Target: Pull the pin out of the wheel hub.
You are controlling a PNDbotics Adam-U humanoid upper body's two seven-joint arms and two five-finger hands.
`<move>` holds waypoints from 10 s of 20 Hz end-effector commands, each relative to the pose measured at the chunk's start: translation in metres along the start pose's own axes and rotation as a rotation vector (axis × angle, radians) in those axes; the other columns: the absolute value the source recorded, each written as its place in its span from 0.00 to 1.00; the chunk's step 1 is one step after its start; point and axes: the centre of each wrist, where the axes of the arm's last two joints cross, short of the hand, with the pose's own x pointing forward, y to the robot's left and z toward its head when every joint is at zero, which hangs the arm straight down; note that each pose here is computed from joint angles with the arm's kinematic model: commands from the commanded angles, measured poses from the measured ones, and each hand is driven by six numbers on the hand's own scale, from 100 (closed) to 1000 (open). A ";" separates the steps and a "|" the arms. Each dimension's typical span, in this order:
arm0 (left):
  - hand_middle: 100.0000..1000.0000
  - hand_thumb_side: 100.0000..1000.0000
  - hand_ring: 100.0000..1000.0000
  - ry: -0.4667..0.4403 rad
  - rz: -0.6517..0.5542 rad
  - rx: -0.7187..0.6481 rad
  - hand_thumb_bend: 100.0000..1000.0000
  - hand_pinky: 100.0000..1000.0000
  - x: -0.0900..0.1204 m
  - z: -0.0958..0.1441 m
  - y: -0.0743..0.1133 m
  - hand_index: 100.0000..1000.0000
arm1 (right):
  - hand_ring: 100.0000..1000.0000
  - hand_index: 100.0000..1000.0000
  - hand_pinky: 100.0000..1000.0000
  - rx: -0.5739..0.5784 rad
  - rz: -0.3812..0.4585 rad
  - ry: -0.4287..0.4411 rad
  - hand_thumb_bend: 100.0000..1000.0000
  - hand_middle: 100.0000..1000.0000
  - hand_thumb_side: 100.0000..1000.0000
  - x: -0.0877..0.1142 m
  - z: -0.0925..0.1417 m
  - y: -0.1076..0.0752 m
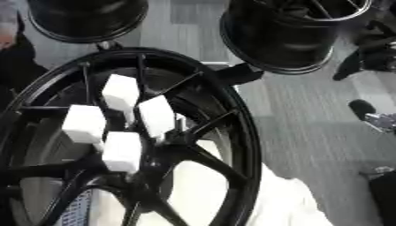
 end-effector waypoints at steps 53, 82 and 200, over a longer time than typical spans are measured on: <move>0.56 0.64 0.67 0.216 0.033 0.068 0.00 0.77 -0.042 0.013 0.008 0.79 | 0.86 0.83 0.88 0.157 -0.164 -0.136 0.00 0.79 0.36 0.073 -0.145 -0.024; 0.56 0.65 0.68 0.297 -0.032 0.101 0.00 0.78 -0.058 0.034 0.023 0.79 | 0.89 0.86 0.90 0.044 -0.178 -0.179 0.00 0.82 0.22 0.127 -0.136 -0.033; 0.56 0.67 0.66 0.262 -0.011 0.204 0.00 0.79 -0.048 0.027 0.025 0.78 | 0.77 0.82 0.83 -0.285 -0.543 0.752 0.00 0.64 0.00 -0.090 0.006 -0.024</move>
